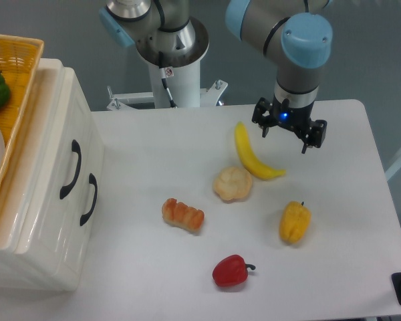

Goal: Slide open the top white drawer
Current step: 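Move the gripper from above the banana toward the upper drawer handle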

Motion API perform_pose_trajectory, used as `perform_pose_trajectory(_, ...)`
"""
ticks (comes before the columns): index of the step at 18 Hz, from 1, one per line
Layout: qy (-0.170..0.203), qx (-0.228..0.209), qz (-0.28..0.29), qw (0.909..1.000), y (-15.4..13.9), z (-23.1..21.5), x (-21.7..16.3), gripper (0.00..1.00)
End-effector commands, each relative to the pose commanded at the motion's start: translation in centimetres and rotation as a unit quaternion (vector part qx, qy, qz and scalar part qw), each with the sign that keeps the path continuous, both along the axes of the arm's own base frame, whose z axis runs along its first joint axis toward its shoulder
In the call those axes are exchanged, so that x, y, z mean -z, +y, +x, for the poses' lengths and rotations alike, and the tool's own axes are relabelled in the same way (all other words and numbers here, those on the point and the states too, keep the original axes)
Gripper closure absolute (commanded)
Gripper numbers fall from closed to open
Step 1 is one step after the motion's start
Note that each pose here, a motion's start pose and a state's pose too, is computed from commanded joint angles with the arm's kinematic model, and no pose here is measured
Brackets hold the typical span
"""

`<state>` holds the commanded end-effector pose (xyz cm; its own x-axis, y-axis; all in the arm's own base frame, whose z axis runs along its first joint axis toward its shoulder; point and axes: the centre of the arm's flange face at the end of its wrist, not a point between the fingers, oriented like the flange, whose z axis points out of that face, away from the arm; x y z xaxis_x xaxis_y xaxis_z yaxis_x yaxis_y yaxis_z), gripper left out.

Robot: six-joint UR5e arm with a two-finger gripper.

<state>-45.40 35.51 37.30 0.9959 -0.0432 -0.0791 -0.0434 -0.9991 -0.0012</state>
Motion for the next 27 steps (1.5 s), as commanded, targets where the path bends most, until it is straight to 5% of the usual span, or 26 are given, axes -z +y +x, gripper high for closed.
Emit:
perform_pose_trajectory(19, -0.009, -0.056, -0.009, 0.9983, 3.4, 2.6, 1.9, 0.0)
perform_pose_trajectory(27, -0.013, -0.174, -0.001, 0.9847, 8.1, 5.2, 2.8, 0.0)
